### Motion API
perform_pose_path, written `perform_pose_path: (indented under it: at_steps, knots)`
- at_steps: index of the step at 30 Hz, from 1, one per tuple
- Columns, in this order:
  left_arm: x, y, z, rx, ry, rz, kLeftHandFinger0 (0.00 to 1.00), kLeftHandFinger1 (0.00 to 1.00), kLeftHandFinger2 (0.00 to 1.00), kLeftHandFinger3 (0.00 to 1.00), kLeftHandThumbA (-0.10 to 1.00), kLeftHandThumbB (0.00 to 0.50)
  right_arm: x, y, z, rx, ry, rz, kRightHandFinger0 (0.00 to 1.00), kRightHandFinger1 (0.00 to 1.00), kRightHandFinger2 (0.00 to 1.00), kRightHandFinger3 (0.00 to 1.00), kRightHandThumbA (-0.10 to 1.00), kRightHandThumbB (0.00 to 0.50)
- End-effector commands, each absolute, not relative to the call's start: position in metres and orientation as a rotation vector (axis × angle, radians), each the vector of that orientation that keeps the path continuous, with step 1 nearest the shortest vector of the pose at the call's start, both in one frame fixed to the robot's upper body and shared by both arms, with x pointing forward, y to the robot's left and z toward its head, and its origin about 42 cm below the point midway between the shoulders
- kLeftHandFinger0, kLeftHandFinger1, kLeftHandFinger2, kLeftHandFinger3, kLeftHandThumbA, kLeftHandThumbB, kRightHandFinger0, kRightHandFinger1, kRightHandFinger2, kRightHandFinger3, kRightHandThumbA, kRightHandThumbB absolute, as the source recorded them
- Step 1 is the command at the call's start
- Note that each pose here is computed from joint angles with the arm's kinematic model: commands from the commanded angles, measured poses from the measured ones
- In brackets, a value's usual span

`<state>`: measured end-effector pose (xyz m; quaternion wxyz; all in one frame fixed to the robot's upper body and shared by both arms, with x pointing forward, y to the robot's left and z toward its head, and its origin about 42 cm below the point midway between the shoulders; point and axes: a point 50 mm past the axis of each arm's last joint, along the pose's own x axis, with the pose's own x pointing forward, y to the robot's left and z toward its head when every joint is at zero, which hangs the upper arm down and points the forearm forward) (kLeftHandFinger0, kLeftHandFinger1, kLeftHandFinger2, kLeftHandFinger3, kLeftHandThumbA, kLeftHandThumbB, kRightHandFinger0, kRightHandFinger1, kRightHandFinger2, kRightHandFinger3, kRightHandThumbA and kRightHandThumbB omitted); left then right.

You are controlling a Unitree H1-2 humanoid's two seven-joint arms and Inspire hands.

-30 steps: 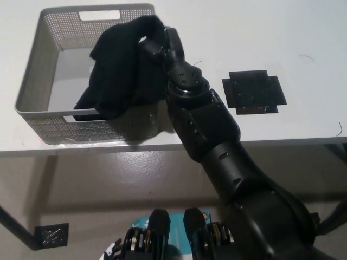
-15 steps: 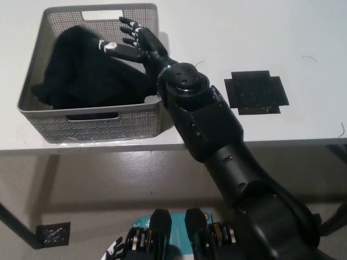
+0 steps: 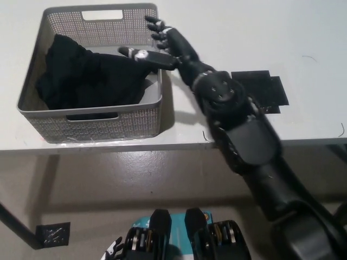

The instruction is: Use the right hand to pick up a t shirt on the right hand side and place it into a contianer on the left side

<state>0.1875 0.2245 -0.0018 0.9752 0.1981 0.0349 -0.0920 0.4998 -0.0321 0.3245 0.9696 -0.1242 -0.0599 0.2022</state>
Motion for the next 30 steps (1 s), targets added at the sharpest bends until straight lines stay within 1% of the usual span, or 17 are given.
perform_pose_path:
  at_steps: [1,3,5,7,8,10,11,12,14,19,20,22,25,26,27,29,30]
  knots:
    - [0.176,0.196,-0.006,0.338,0.068,-0.273,0.79,0.85,0.95,1.0,1.0,0.202,0.463,-0.072,0.397,-0.532,-0.549,0.397,1.0,1.0,1.0,1.0,1.0,0.331]
    - [0.174,0.203,-0.007,0.34,0.068,-0.259,0.76,0.83,0.94,1.0,1.0,0.202,0.431,-0.116,0.401,-0.599,-0.625,0.347,1.0,1.0,1.0,1.0,1.0,0.314]
    - [0.172,0.208,-0.007,0.345,0.07,-0.254,0.78,0.86,0.95,1.0,1.0,0.203,0.404,-0.147,0.391,-0.621,-0.659,0.324,1.0,1.0,1.0,1.0,0.99,0.298]
    - [0.171,0.212,-0.008,0.36,0.07,-0.246,0.77,0.85,0.95,1.0,1.0,0.205,0.378,-0.175,0.377,-0.651,-0.665,0.31,1.0,1.0,1.0,1.0,0.96,0.252]
    - [0.17,0.214,-0.009,0.363,0.079,-0.235,0.76,0.85,0.95,1.0,1.0,0.207,0.365,-0.189,0.368,-0.666,-0.662,0.305,1.0,1.0,1.0,1.0,0.97,0.245]
    - [0.169,0.216,-0.01,0.376,0.088,-0.227,0.76,0.87,0.97,1.0,1.0,0.214,0.349,-0.204,0.358,-0.708,-0.666,0.283,1.0,1.0,1.0,1.0,0.97,0.211]
    - [0.167,0.217,-0.011,0.375,0.093,-0.222,0.76,0.87,0.97,1.0,1.0,0.215,0.346,-0.205,0.355,-0.716,-0.666,0.279,1.0,1.0,1.0,1.0,0.97,0.21]
    - [0.164,0.219,-0.013,0.368,0.105,-0.213,0.76,0.88,0.97,1.0,1.0,0.221,0.325,-0.223,0.339,-0.696,-0.685,0.254,1.0,1.0,1.0,1.0,0.87,0.157]
    - [0.162,0.222,-0.015,0.358,0.107,-0.2,0.75,0.85,0.95,1.0,1.0,0.212,0.291,-0.247,0.314,-0.666,-0.701,0.206,1.0,1.0,1.0,1.0,0.75,0.106]
    - [0.156,0.225,-0.019,0.359,0.111,-0.182,0.75,0.87,0.96,1.0,1.0,0.192,0.238,-0.277,0.265,-0.666,-0.652,0.122,1.0,1.0,1.0,1.0,0.78,0.059]
    - [0.154,0.225,-0.021,0.351,0.112,-0.172,0.76,0.88,0.98,1.0,1.0,0.195,0.202,-0.3,0.228,-0.658,-0.563,0.071,1.0,1.0,1.0,1.0,0.75,0.069]
    - [0.154,0.226,-0.023,0.346,0.114,-0.161,0.76,0.9,0.99,1.0,1.0,0.209,0.178,-0.317,0.198,-0.667,-0.472,0.022,1.0,1.0,1.0,1.0,0.75,0.063]
    - [0.153,0.228,-0.022,0.348,0.109,-0.149,0.76,0.9,1.0,1.0,1.0,0.193,0.152,-0.333,0.164,-0.647,-0.342,0.002,1.0,1.0,1.0,1.0,0.73,0.043]
    - [0.155,0.23,-0.021,0.344,0.101,-0.13,0.8,0.92,1.0,1.0,1.0,0.177,0.136,-0.342,0.135,-0.633,-0.233,-0.003,1.0,1.0,1.0,1.0,0.73,0.05]
    - [0.157,0.232,-0.02,0.343,0.096,-0.121,0.8,0.92,1.0,1.0,1.0,0.176,0.131,-0.345,0.126,-0.628,-0.197,-0.005,1.0,1.0,1.0,1.0,0.73,0.05]
    - [0.159,0.236,-0.015,0.329,0.081,-0.098,0.9,0.99,1.0,1.0,1.0,0.137,0.11,-0.35,0.09,-0.614,-0.071,-0.005,1.0,1.0,1.0,1.0,0.73,0.05]
    - [0.159,0.235,-0.015,0.32,0.079,-0.088,0.92,1.0,1.0,1.0,1.0,0.139,0.107,-0.351,0.082,-0.611,-0.046,-0.006,1.0,1.0,1.0,1.0,0.73,0.05]
